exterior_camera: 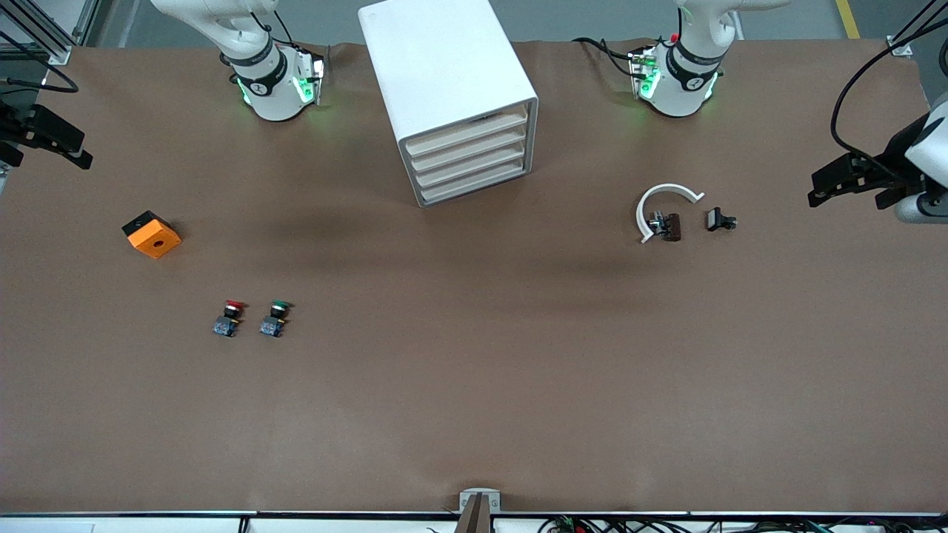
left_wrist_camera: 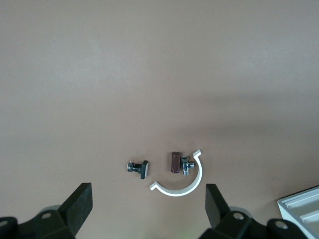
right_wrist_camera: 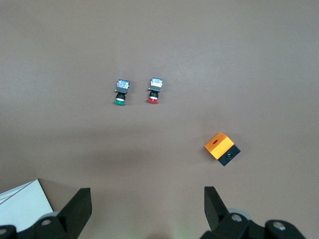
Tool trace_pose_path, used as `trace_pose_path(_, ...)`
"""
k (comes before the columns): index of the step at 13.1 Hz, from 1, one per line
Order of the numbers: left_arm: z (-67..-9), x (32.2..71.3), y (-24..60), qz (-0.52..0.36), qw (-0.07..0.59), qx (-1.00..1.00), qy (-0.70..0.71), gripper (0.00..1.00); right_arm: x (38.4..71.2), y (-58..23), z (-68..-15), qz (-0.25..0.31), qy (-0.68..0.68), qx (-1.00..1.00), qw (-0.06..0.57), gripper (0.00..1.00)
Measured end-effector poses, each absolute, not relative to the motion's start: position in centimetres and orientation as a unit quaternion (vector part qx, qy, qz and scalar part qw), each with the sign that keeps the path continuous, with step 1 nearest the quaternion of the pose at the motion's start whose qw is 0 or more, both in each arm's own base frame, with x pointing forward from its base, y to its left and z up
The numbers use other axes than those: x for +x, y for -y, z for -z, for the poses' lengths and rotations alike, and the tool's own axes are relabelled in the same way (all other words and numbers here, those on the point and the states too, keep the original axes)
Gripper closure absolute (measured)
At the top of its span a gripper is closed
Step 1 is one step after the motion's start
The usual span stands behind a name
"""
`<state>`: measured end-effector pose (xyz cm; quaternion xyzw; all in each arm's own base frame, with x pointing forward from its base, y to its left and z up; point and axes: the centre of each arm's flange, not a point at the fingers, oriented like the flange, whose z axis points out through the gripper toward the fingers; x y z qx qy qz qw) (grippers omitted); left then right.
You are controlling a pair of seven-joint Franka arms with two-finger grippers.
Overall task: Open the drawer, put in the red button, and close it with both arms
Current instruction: 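Move the left gripper toward the drawer while the right gripper reaches the button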
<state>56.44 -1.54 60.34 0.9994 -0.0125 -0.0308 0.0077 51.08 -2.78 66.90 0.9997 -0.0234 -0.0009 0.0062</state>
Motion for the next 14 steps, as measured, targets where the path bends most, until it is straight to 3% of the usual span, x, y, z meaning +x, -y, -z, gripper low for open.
trace_pose_path(9, -45.3, 61.4, 8.7, 0.144, 0.017, 0.984, -0.099, 0.0, 51.9, 6.2, -65.4, 0.012, -0.034, 0.999, 0.007, 0.0)
trace_pose_path(14, -39.2, 61.8, 15.6, 0.184, 0.014, 0.949, -0.255, 0.0, 56.1, 8.4, -58.5, 0.057, -0.02, 0.998, 0.006, 0.0)
